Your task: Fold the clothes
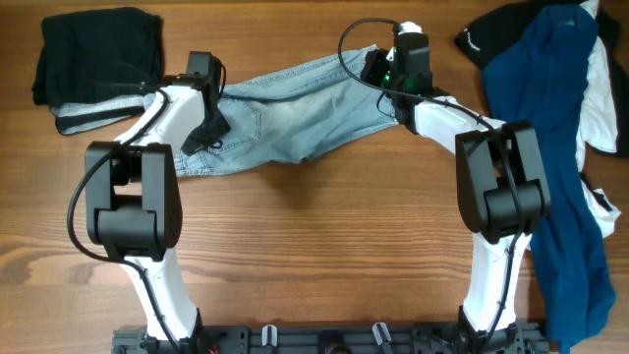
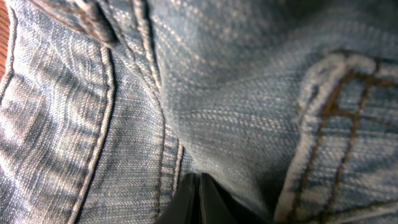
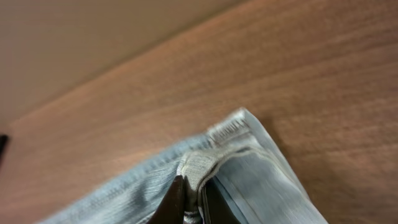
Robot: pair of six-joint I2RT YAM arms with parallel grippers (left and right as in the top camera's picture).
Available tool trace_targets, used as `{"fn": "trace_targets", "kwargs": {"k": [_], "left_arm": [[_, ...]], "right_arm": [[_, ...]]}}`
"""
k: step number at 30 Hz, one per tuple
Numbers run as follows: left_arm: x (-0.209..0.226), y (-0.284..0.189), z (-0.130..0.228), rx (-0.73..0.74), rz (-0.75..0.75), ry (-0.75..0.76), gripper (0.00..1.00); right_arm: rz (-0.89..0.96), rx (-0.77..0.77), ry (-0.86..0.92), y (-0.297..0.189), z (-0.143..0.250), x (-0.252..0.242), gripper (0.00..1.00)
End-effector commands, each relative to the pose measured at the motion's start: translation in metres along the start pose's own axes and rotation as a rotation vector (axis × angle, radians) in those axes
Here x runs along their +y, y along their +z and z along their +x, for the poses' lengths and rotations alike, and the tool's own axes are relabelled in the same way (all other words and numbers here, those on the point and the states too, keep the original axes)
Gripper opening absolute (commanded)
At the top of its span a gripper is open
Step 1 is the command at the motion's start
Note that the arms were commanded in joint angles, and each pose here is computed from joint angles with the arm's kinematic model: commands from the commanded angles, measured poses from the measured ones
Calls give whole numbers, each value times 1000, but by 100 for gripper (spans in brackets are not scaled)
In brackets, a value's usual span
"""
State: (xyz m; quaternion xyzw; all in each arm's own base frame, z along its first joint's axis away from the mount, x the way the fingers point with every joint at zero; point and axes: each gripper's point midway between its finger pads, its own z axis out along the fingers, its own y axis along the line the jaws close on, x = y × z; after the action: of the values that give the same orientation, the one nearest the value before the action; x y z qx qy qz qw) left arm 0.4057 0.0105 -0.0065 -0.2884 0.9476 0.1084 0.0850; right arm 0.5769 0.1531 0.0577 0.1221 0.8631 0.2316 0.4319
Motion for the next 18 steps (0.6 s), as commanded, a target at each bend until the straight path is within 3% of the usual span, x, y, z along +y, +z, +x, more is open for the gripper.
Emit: {"fn": "trace_targets", "kwargs": {"k": [1,6,7,9,10,12,16,17,18], "left_arm": [[21,62,81,276,-94,37,4],[21,62,81,275,-95,37,4],[21,62,81,275,-95,37,4],[21,62,81,276,-95,37,4],[22,62,81,276,-95,36,4],[24,61,80,276,-98,33,4],[31,32,68,252,-77,18,7],[36,16,64,241,-68,14,25],[39,4,60,232,-57,22,31]], "right_arm": [[1,-53,137,1,-19,5,4],[118,-61,218,0,-14,-18,4],[159,-33,209,-1,-6,-27,9],[138,58,30,-4,8,-24,69],[152,83,-4,-8,10,-25,82],[177,118,-54,-29,1,-26,100],[90,165,-170,-82,-31,-5,100],[46,194,-203,-88,-28,3,100],[6,219,-229,-89,-22,9,98]]}}
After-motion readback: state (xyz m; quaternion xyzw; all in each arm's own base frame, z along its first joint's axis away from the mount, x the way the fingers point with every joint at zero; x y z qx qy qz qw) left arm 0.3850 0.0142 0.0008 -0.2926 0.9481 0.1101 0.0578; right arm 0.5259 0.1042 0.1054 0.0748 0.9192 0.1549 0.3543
